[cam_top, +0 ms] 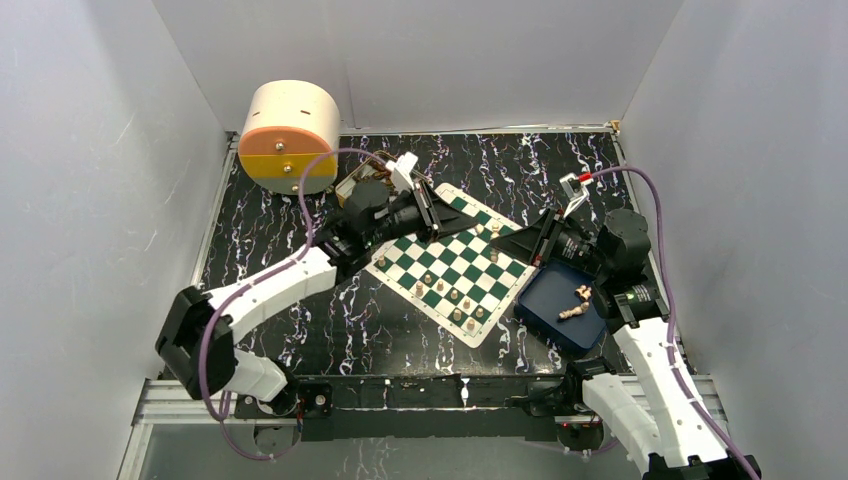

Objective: Set up the chess pieces on the board
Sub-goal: Place the chess piece on the chessboard.

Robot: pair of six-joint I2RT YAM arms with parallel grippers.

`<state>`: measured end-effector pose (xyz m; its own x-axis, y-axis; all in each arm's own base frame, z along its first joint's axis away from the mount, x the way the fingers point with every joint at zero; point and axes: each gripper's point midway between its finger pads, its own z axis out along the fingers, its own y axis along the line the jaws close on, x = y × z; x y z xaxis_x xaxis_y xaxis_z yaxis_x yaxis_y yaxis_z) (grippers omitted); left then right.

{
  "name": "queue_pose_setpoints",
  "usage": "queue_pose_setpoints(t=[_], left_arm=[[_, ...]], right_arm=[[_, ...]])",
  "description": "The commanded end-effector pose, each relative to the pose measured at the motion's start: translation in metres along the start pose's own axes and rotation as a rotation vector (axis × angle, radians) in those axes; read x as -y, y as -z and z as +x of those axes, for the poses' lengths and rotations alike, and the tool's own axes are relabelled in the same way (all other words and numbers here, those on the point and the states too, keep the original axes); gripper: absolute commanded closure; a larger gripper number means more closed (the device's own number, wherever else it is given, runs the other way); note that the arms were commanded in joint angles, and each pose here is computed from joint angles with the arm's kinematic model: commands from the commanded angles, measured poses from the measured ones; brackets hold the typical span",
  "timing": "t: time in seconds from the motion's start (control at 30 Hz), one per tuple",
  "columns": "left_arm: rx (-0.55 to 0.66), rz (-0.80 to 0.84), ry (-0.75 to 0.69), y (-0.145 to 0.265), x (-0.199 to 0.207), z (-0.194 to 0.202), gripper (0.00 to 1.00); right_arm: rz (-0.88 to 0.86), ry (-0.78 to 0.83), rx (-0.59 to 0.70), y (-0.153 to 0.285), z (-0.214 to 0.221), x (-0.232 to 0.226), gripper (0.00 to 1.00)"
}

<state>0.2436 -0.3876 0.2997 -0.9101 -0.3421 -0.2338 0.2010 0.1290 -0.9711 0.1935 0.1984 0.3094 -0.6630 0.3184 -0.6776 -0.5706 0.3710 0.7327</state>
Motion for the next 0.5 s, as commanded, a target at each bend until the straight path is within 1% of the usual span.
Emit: queue_pose_setpoints(t=[0.0,0.13,0.23,0.27,0.37,0.47], left_arm=[[0.110,-0.302,-0.402,0.037,-0.014,-0.036,0.89],[0.141,-0.581,-0.596,0.063,-0.052,-0.064,0.89],[0.165,-0.758,-0.717,0.079,-0.082,-0.084,0.89],[0.154,-0.808,-0.760,0.083,-0.094,-0.088,0.88],[0.145,-0.930,-0.826,0.093,-0.123,-0.096,0.88],[0.138,-1.010,-0.855,0.101,-0.149,-0.099,0.87]], right_arm=[[0.013,0.080,0.031,0.006,-0.008,-0.008,0.80],[0.022,0.093,0.026,0.007,-0.006,-0.006,0.80],[0.026,0.103,0.021,0.008,-0.005,-0.006,0.80],[0.030,0.109,0.022,0.008,-0.005,-0.005,0.80],[0.034,0.124,0.016,0.009,-0.005,-0.005,0.79],[0.042,0.135,0.015,0.009,-0.005,-0.004,0.79]])
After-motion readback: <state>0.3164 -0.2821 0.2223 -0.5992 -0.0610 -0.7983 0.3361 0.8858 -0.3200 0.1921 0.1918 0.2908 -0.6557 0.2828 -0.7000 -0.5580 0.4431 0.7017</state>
